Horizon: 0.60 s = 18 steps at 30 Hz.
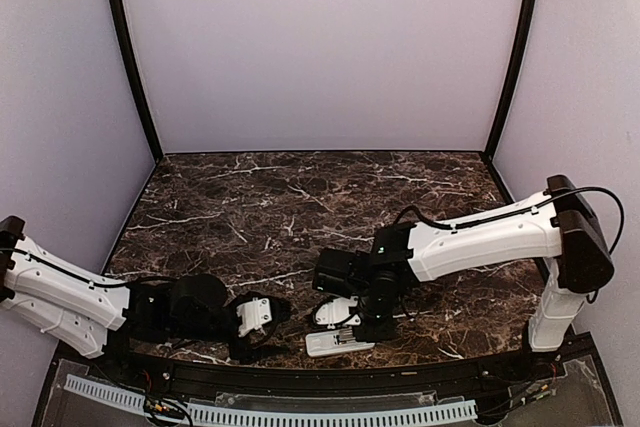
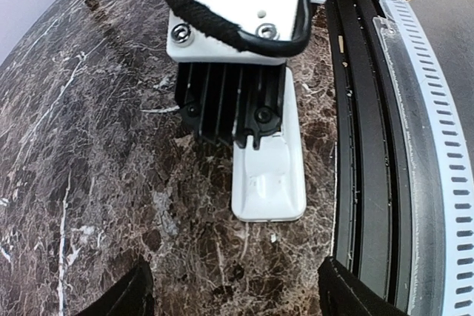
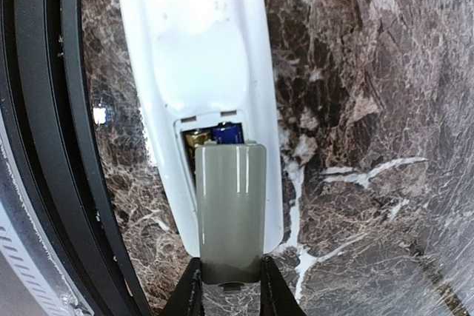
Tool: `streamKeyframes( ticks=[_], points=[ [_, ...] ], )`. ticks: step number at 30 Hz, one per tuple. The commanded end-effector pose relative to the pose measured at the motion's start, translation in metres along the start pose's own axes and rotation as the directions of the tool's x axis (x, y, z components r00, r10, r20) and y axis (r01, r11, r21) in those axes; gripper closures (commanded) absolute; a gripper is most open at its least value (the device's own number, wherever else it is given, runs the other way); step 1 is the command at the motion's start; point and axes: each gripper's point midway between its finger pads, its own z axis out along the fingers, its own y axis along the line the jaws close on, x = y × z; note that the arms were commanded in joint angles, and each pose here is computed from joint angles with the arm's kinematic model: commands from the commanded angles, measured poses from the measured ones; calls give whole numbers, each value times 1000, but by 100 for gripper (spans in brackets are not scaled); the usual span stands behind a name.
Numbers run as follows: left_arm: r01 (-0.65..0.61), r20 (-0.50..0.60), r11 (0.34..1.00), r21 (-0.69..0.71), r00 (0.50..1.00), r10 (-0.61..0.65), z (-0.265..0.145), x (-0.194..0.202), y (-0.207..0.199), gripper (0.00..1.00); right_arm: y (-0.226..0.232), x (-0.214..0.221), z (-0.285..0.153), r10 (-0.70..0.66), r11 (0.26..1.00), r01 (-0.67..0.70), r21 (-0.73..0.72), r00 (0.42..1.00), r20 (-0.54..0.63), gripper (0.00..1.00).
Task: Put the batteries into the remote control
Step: Place the battery cover on the remote control without the battery cover.
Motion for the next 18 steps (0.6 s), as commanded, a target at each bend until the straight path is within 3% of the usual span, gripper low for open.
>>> streamKeyframes(
  ticks=[1, 9, 18],
  points=[
    [18, 14, 998, -67, 1000, -17, -3, 3, 10, 24, -4, -10, -10, -26, 999, 26, 34, 1000, 4, 82],
    [27, 54, 995, -96, 998, -22, -13, 0, 15, 23, 1, -14, -11, -72, 997, 71, 22, 997, 29, 83],
    [26, 54, 994, -111, 998, -20, -14, 0, 17, 23, 0, -12, -1, -113, 993, 114, 32, 993, -21, 83]
  ],
)
